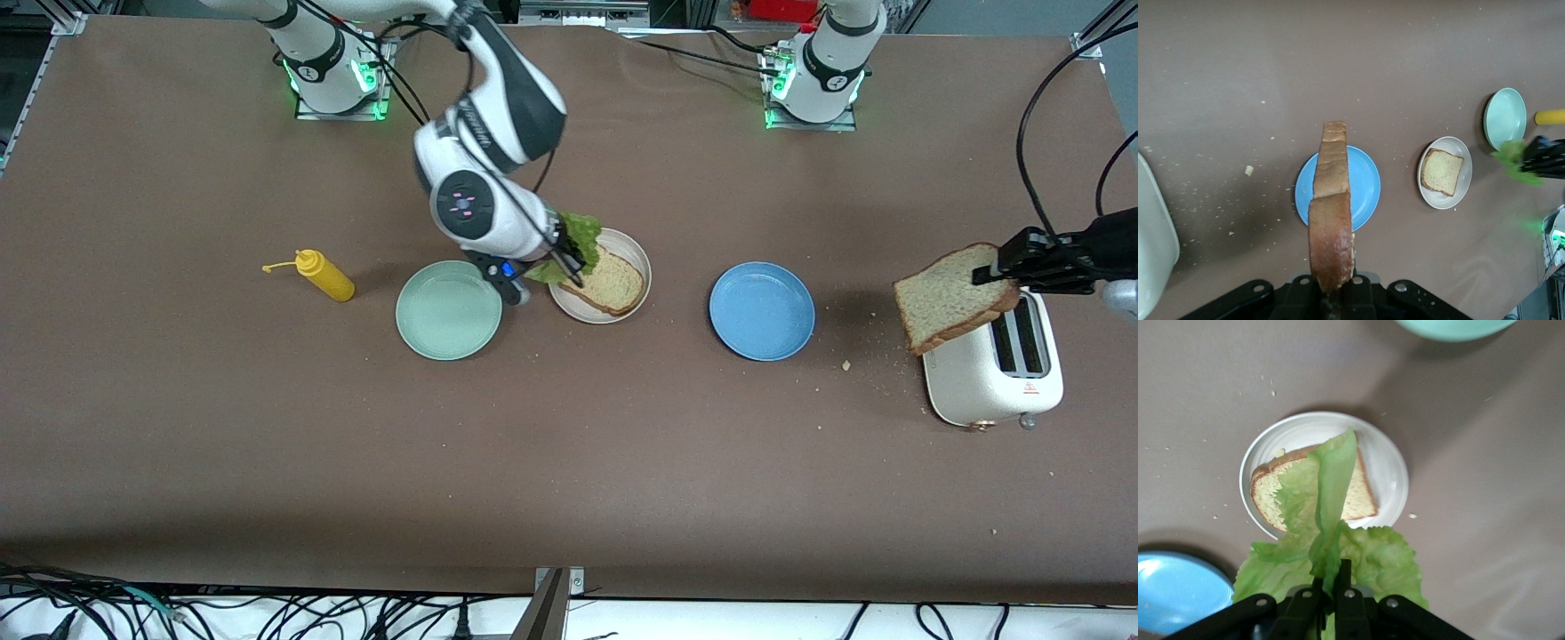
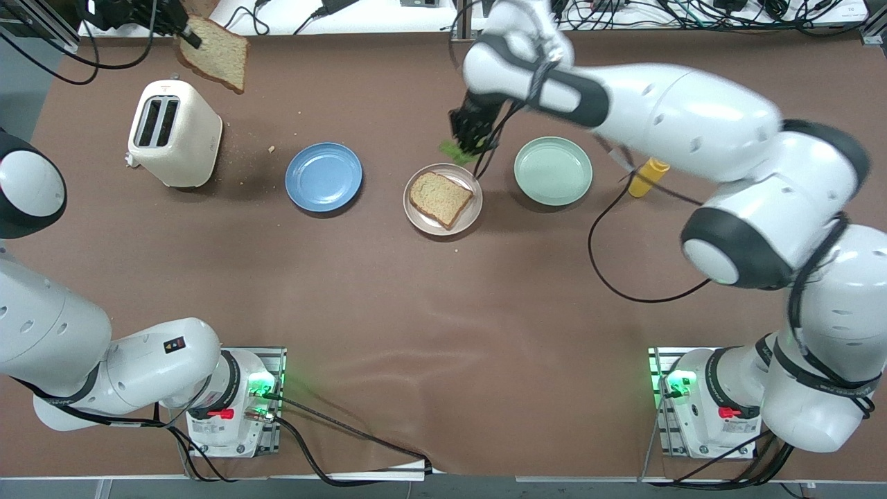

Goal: Make sandwich in beige plate with both arms
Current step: 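Carry the lettuce leaf with the right gripper over the beige plate, then release the lettuce onto the bread with the right gripper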

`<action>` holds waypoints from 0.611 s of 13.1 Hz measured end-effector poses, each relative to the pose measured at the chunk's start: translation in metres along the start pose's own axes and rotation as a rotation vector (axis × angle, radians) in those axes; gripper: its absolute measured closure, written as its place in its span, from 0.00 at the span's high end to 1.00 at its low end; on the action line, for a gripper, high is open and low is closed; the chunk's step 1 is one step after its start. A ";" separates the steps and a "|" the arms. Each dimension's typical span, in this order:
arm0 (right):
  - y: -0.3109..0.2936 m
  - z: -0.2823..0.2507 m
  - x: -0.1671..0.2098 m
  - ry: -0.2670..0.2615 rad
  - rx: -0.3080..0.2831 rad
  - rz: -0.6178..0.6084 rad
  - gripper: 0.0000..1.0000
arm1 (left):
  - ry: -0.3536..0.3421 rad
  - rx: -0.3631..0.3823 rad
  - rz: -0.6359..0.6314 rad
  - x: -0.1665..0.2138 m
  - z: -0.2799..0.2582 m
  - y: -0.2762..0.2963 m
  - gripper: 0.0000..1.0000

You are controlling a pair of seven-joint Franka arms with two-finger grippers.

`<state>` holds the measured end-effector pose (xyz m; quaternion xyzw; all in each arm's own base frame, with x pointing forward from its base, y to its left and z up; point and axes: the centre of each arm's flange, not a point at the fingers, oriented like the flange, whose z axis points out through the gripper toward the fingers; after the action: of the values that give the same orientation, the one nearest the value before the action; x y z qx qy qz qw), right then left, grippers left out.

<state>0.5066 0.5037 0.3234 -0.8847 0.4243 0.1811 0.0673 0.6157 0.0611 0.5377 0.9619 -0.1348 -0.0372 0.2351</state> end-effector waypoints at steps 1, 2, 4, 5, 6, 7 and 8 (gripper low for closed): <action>-0.003 0.022 -0.006 0.018 0.008 0.002 0.07 | -0.009 -0.003 0.009 0.004 0.005 0.005 0.08; -0.005 0.040 -0.008 0.032 0.014 0.004 0.07 | -0.017 -0.006 0.015 0.006 0.010 0.007 0.08; -0.006 0.067 -0.001 0.051 0.002 0.012 0.07 | -0.030 -0.013 0.023 0.011 0.019 0.010 0.08; -0.004 0.078 0.002 0.056 -0.014 0.015 0.07 | -0.031 -0.024 0.023 0.012 0.022 0.010 0.08; -0.003 0.087 0.003 0.059 -0.027 0.018 0.07 | -0.025 -0.047 0.022 0.014 0.024 0.011 0.08; -0.002 0.095 0.004 0.059 -0.035 0.020 0.07 | -0.020 -0.064 0.019 0.015 0.025 0.011 0.08; -0.001 0.100 0.002 0.054 -0.035 0.023 0.07 | -0.020 -0.070 0.013 0.016 0.026 0.011 0.08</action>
<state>0.4826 0.5301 0.2300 -0.8852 0.4330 0.1655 0.0382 0.6247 0.0359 0.5199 0.9517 -0.1421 -0.0497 0.2675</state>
